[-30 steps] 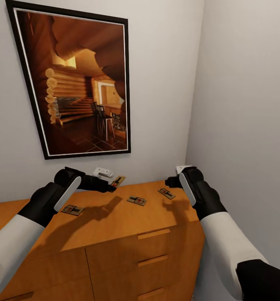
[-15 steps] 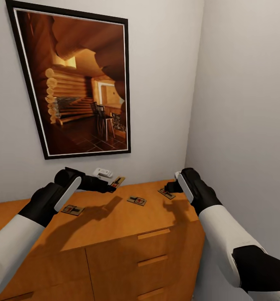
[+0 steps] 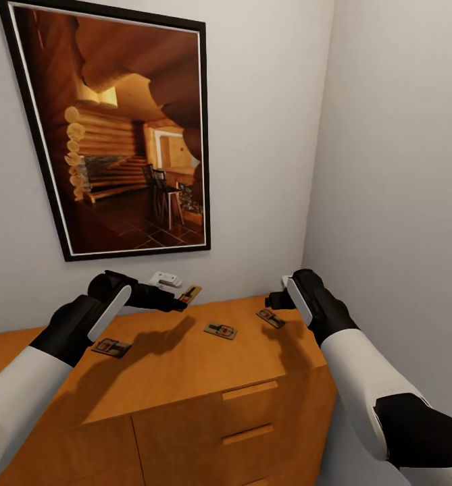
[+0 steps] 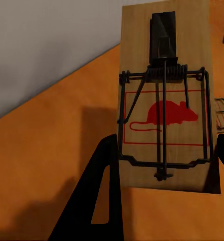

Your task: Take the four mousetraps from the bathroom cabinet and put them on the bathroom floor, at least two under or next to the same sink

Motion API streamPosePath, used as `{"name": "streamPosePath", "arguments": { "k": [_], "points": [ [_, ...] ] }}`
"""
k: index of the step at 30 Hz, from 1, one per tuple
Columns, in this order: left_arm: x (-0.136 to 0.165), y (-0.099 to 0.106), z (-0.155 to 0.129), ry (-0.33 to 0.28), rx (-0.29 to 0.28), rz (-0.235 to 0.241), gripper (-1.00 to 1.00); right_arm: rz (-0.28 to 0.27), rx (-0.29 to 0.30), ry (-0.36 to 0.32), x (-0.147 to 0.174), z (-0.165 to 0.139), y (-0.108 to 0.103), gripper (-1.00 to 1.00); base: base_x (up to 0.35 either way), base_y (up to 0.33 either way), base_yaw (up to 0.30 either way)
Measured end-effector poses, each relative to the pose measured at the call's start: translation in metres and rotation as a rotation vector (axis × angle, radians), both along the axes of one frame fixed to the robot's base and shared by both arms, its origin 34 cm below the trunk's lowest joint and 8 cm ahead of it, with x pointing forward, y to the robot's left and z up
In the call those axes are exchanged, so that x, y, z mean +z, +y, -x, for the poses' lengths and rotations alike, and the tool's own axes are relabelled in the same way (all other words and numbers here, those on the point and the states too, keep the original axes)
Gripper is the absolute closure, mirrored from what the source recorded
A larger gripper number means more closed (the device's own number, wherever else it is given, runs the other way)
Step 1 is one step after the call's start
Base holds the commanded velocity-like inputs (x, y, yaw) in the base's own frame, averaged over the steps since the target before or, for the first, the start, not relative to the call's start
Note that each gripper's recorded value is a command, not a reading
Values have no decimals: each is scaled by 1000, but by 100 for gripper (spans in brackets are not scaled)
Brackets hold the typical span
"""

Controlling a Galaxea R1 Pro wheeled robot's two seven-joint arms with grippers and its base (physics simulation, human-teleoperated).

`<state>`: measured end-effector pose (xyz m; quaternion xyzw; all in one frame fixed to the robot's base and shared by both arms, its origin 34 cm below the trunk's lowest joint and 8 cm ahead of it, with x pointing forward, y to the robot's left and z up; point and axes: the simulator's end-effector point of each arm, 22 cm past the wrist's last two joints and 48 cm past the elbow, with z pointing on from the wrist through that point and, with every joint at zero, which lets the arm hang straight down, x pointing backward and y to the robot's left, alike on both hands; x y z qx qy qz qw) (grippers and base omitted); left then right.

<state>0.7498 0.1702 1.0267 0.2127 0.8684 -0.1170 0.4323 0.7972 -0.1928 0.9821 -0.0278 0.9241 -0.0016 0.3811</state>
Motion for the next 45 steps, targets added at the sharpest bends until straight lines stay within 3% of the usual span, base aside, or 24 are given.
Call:
{"name": "streamPosePath", "arguments": {
  "k": [36, 39, 45],
  "points": [
    [-1, 1, 0, 3, 3, -2, 100, -4, 12, 11, -2, 1, 10, -100, 45, 0, 0],
    [-1, 1, 0, 2, 3, -2, 100, -3, 12, 23, -7, 2, 10, -100, 0, 0, 0],
    [-2, 1, 0, 4, 3, -2, 100, 10, 7, 116, -44, 13, 6, -100, 0, 0, 0]
  ]
}}
